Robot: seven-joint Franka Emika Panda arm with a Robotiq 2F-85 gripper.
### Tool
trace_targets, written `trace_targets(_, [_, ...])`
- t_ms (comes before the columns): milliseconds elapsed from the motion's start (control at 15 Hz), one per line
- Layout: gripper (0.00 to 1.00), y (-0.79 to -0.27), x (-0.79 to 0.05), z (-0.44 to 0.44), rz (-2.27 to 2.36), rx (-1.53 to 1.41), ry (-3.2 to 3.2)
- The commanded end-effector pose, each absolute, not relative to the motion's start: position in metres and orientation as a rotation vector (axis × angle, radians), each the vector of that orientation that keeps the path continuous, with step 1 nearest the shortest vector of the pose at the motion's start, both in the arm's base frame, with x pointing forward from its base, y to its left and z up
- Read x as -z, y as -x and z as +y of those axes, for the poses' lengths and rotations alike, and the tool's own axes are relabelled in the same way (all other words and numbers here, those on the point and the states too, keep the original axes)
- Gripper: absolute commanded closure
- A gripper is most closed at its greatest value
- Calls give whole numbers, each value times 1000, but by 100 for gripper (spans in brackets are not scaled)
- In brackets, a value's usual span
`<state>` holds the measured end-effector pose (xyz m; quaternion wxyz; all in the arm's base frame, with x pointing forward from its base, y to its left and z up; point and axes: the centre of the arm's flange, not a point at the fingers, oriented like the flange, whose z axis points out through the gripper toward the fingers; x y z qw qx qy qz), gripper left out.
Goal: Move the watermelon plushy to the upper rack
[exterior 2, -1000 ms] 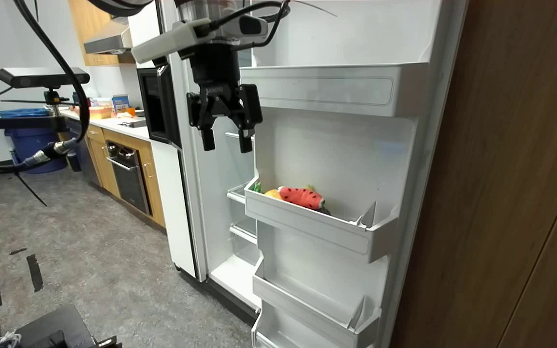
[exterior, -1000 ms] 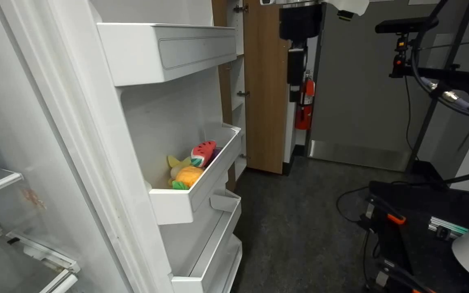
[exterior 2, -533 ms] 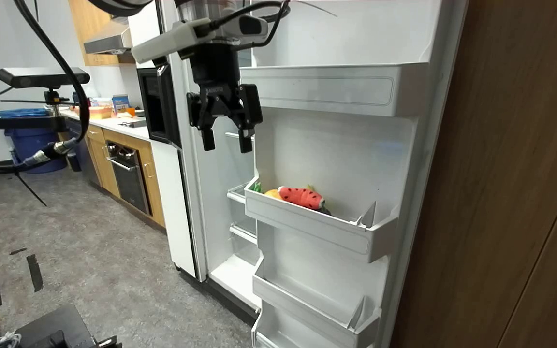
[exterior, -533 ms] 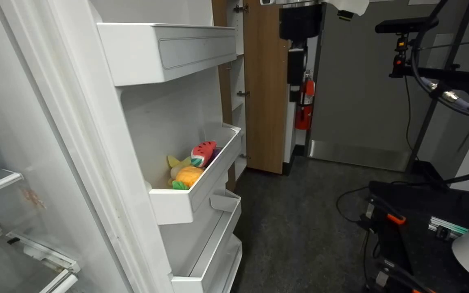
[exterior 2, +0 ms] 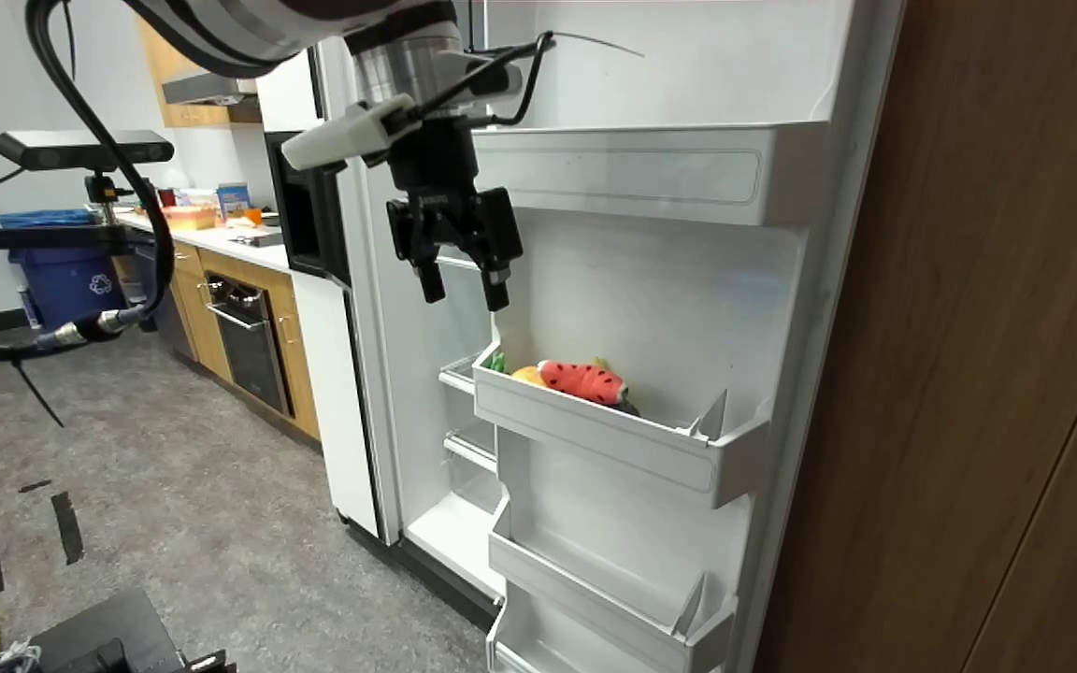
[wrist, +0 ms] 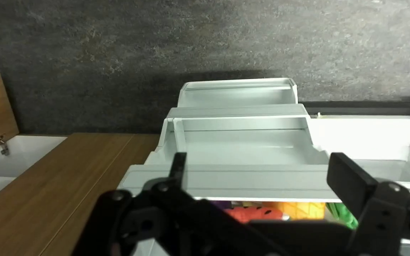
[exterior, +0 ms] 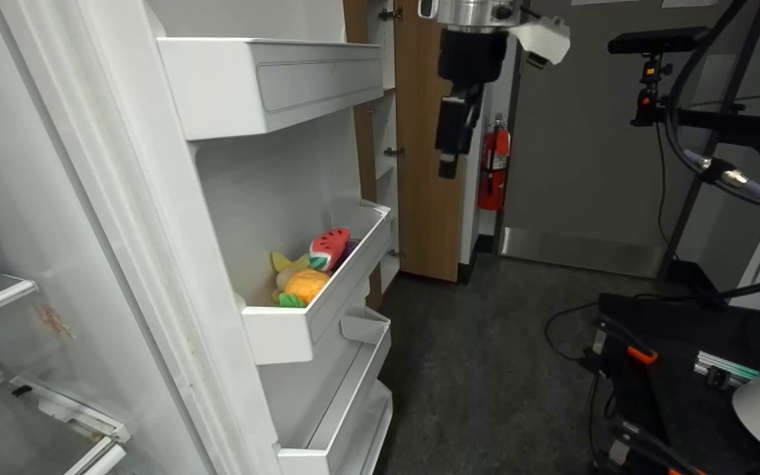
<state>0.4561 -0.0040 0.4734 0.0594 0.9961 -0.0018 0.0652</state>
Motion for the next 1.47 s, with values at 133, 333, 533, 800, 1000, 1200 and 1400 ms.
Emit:
trace_targets(133, [0,-481,-429,-4,-64,-205,-3022])
trace_targets(333, [0,-495,-405,0,-58,-177,-3010])
trace_targets(533, [0,-486,-399,0,-55,-125,-3032])
trace_targets(800, [0,-492,-391,1,-63,-99,-3042])
trace_targets(1000, [0,-493,-393,1,-64,-98,-3042])
trace_targets(1200, [0,-493,-393,1,-64,-95,-3042])
trace_targets(1400, [0,-498,-373,7,-167,-145,-3045])
